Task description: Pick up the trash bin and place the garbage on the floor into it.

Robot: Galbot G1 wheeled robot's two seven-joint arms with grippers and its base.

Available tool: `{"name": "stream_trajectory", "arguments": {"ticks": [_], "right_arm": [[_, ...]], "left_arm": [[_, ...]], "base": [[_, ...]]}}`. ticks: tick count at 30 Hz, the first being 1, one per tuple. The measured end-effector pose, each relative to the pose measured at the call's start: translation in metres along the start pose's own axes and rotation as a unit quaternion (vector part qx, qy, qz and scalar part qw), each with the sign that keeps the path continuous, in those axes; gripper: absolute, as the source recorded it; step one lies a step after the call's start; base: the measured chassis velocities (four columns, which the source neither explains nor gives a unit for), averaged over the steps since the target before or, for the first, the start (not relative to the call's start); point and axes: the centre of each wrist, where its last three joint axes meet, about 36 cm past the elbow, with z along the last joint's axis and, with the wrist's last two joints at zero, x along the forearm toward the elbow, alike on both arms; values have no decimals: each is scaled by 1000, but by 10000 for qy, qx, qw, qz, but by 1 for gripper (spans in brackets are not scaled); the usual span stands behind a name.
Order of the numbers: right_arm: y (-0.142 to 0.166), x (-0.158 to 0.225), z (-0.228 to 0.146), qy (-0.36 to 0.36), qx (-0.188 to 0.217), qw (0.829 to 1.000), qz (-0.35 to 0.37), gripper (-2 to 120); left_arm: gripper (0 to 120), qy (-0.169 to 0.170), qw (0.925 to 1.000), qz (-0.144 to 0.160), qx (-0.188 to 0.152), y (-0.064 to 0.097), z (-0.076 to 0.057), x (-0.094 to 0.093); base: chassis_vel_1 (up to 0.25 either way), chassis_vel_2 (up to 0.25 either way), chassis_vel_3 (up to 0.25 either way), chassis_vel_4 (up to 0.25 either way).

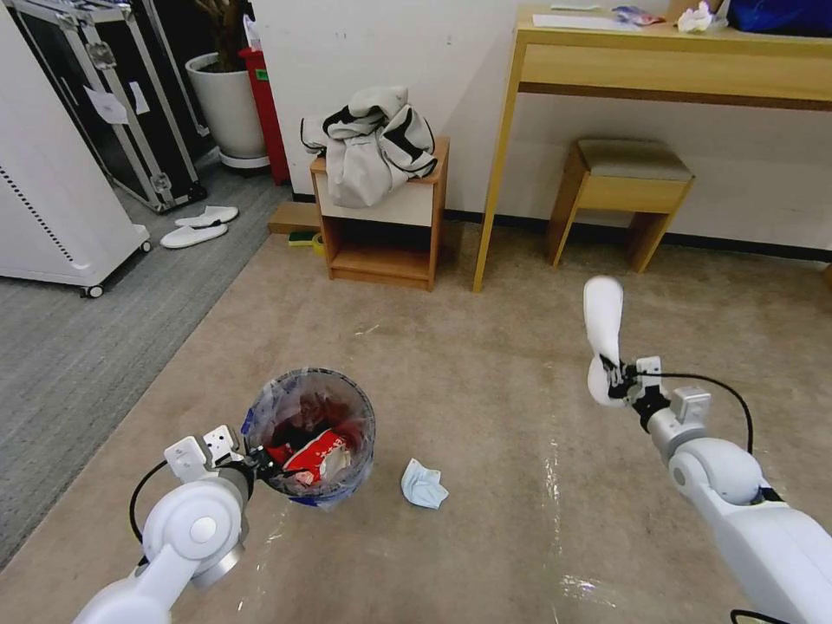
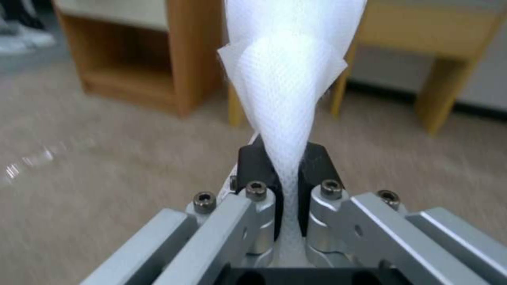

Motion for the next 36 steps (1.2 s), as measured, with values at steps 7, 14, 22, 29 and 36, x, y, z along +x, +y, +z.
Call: {"name": "stream_trajectory", "arguments": {"ticks": [7,14,22,29,36], "right_arm": [[21,-10,-22,-1195,-98,9872,-1053,2],[56,-30,-28,-1797,-362,9577,-2219,2],[109,-49,-25,-1952,-350,9055,-3751,2],[158,-71,-26,-1881,-287,8593,-4748,2],[198,-90,-21,-1733,-146,8319,-5270,2]], "left_arm": [[1,12,10000,17,3,-1,0,1],[1,39,10000,37,-3,0,-1,2],[1,135,9999,43,52,-1,4,1],[1,180,9998,34,79,-2,8,-1],[1,189,9998,-6,92,0,8,-3]], "base": [[0,0,0,0],[0,0,0,0],[0,0,0,0],[0,0,0,0],[0,0,0,0]]}}
